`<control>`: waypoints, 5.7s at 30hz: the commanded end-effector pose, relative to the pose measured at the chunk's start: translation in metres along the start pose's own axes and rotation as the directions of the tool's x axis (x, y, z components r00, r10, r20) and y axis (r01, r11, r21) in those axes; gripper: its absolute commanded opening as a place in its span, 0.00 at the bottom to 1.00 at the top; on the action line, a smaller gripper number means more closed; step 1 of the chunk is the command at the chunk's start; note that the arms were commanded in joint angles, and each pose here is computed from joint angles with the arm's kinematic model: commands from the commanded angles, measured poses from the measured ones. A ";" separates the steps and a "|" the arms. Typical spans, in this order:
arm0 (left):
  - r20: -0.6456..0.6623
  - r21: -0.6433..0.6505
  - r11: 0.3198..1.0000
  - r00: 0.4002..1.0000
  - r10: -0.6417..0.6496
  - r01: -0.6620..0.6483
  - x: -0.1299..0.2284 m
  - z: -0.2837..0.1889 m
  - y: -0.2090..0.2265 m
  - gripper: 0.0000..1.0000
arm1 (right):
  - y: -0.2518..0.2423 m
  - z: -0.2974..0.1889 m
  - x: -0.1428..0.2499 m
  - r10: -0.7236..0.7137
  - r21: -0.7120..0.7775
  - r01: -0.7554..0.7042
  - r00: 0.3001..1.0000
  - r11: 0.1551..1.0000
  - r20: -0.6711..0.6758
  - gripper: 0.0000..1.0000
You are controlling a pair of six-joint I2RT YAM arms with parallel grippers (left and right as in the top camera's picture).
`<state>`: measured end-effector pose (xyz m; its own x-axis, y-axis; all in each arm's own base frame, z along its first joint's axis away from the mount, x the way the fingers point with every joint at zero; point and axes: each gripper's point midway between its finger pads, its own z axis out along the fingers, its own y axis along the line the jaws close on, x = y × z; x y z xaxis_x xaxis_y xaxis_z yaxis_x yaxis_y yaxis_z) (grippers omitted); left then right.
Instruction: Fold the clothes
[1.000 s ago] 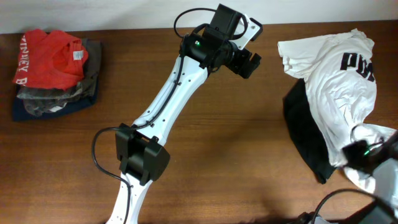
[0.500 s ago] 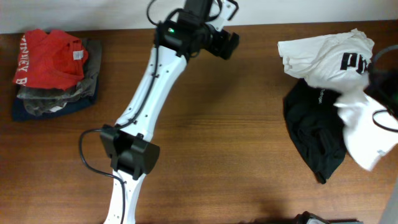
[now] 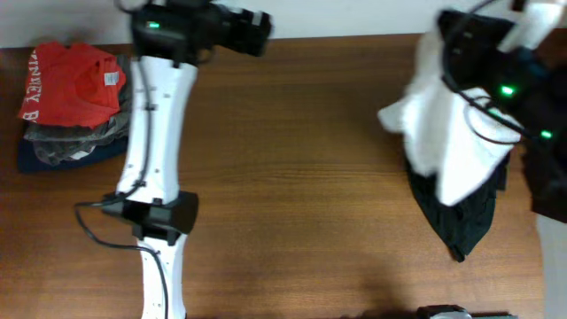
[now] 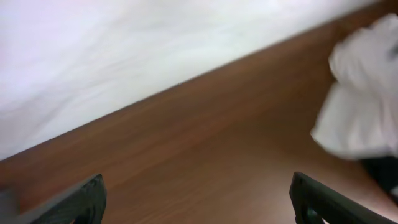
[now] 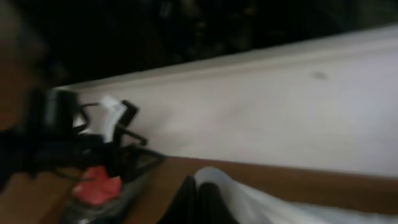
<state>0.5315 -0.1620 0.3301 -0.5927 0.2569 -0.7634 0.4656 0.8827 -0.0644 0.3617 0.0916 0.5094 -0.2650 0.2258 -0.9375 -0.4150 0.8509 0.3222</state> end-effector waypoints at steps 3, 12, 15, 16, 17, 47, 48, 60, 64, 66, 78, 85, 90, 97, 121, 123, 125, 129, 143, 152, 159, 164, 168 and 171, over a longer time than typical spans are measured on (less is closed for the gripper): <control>0.031 -0.103 0.992 0.997 -0.066 0.069 0.003 -0.036 0.066 0.94 | 0.069 0.024 -0.008 -0.025 -0.201 0.029 0.999 0.979 0.023 0.04; 0.030 -0.181 0.966 0.983 -0.181 0.183 0.027 -0.067 0.138 0.94 | 0.184 0.062 0.005 -0.021 -0.480 0.017 1.000 0.877 -0.002 0.04; 0.047 -0.165 0.964 0.978 -0.203 0.208 0.030 -0.074 0.150 0.94 | 0.218 0.061 0.007 -0.030 -0.548 0.022 1.000 0.836 -0.005 0.04; 0.052 -0.162 0.963 0.977 -0.208 0.214 0.030 -0.076 0.153 0.94 | 0.228 0.059 0.006 -0.032 -0.566 0.026 0.999 0.824 -0.001 0.04; 0.057 -0.156 0.963 0.975 -0.215 0.221 0.031 -0.078 0.156 0.94 | 0.239 0.055 0.005 -0.034 -0.587 0.030 0.999 0.809 0.005 0.04; -0.023 0.063 0.994 0.996 -0.091 0.092 0.041 -0.069 0.101 0.83 | -0.107 0.045 0.052 -0.008 0.242 0.123 0.904 0.962 -0.428 0.04; -0.039 0.075 0.995 0.997 -0.062 0.065 0.043 -0.067 0.093 0.82 | -0.119 0.052 0.061 0.004 0.250 0.122 0.893 0.961 -0.450 0.04; -0.190 0.224 0.946 0.942 0.279 -0.235 0.069 -0.040 -0.005 0.79 | -0.208 0.085 0.108 0.155 0.332 0.031 0.840 0.943 -0.520 0.04; -0.232 0.222 0.936 0.917 0.324 -0.274 0.071 -0.029 -0.040 0.79 | -0.228 0.078 0.107 0.193 0.352 -0.005 0.844 0.936 -0.501 0.04; -0.255 0.232 0.931 0.906 0.337 -0.281 0.075 -0.022 -0.061 0.79 | -0.236 0.072 0.106 0.212 0.356 -0.028 0.846 0.934 -0.489 0.04; -0.575 0.366 0.898 0.699 0.425 -0.244 0.182 0.028 -0.192 0.66 | -0.262 0.057 0.108 0.281 0.369 -0.107 0.842 0.923 -0.460 0.04; -0.635 0.367 0.873 0.599 0.488 -0.322 0.232 0.051 -0.238 0.65 | -0.265 0.058 0.114 0.297 0.374 -0.117 0.832 0.920 -0.468 0.04; -0.674 0.319 0.898 0.595 0.439 -0.301 0.258 0.062 -0.260 0.65 | -0.266 0.059 0.115 0.299 0.376 -0.118 0.831 0.919 -0.469 0.04; -0.626 0.304 0.899 0.646 0.438 -0.315 0.278 0.088 -0.297 0.65 | -0.269 0.059 0.117 0.303 0.384 -0.116 0.828 0.916 -0.472 0.04; -0.637 0.077 0.959 0.727 0.257 -0.272 0.331 0.141 -0.323 0.53 | -0.275 0.054 0.117 0.312 0.403 -0.115 0.827 0.908 -0.468 0.04; -0.631 0.091 0.954 0.724 0.277 -0.285 0.335 0.148 -0.325 0.53 | -0.275 0.054 0.117 0.312 0.403 -0.115 0.827 0.908 -0.468 0.04; -0.640 0.097 0.950 0.712 0.288 -0.296 0.343 0.153 -0.324 0.53 | -0.275 0.054 0.117 0.312 0.403 -0.115 0.827 0.908 -0.467 0.04; -0.656 0.100 0.946 0.694 0.295 -0.308 0.353 0.157 -0.322 0.53 | -0.276 0.054 0.117 0.312 0.404 -0.115 0.828 0.908 -0.466 0.04; -0.636 -0.175 0.907 0.747 0.193 -0.383 0.246 0.118 -0.232 0.01 | -0.266 0.052 0.116 0.337 0.391 -0.153 0.819 0.908 -0.464 0.04; -0.411 -0.358 0.929 0.909 -0.066 -0.094 0.112 0.021 -0.112 0.01 | -0.239 0.032 0.085 0.281 0.374 -0.117 0.862 0.920 -0.422 0.04; -0.311 -0.374 0.927 0.945 -0.098 -0.027 0.077 -0.027 -0.056 0.01 | -0.217 0.016 0.069 0.254 0.367 -0.100 0.880 0.925 -0.401 0.04; -0.193 -0.461 0.886 0.970 -0.151 0.046 0.055 -0.074 -0.016 0.01 | -0.195 -0.002 0.054 0.206 0.352 -0.063 0.899 0.934 -0.387 0.04; -0.044 -0.498 0.855 0.981 -0.187 0.141 0.034 -0.136 0.010 0.01 | -0.166 -0.028 0.034 0.146 0.355 -0.012 0.925 0.935 -0.352 0.04; 0.098 -0.520 0.824 0.974 -0.203 0.224 0.021 -0.197 0.026 0.01 | -0.143 -0.052 0.020 0.101 0.371 0.025 0.943 0.928 -0.317 0.04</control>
<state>0.4448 -0.1012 0.3526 -0.7602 0.1067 -0.6409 0.0040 0.9872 0.1595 0.4084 -0.0558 0.4082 -0.6550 0.1905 -0.7312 -0.0570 0.9525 0.2992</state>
